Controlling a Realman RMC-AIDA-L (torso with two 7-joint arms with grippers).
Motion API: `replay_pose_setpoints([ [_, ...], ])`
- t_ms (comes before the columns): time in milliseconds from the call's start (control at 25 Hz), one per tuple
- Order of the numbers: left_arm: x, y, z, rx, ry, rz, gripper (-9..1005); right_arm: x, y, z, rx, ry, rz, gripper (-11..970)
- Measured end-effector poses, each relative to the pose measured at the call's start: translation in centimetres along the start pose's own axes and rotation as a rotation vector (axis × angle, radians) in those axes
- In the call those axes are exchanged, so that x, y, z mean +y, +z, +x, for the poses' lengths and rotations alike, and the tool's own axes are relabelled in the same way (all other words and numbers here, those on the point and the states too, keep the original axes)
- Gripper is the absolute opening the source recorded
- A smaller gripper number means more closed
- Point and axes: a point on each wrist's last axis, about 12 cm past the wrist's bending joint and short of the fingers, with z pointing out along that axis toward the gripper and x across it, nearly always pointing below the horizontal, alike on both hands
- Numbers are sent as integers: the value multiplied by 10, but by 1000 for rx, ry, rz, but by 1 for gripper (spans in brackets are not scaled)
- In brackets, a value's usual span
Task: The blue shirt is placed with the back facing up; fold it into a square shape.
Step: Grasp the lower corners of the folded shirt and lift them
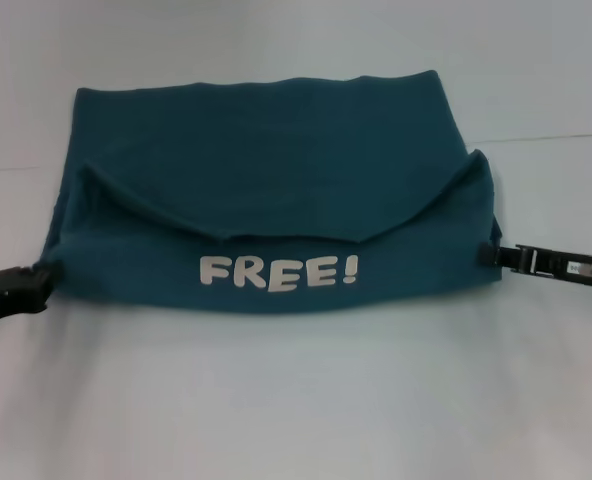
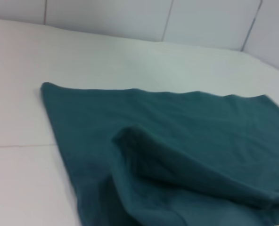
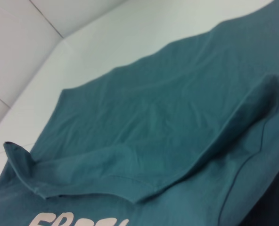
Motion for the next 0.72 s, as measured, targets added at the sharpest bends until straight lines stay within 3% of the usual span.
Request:
replay_pose_setpoints([
  [320,8,-41,18,6,-86,89,46,-9,-26,33,-18,-44,-53,45],
  [720,-3,-87,49,9,-177,265,49,-12,-64,79,-23,-144,-149,46],
])
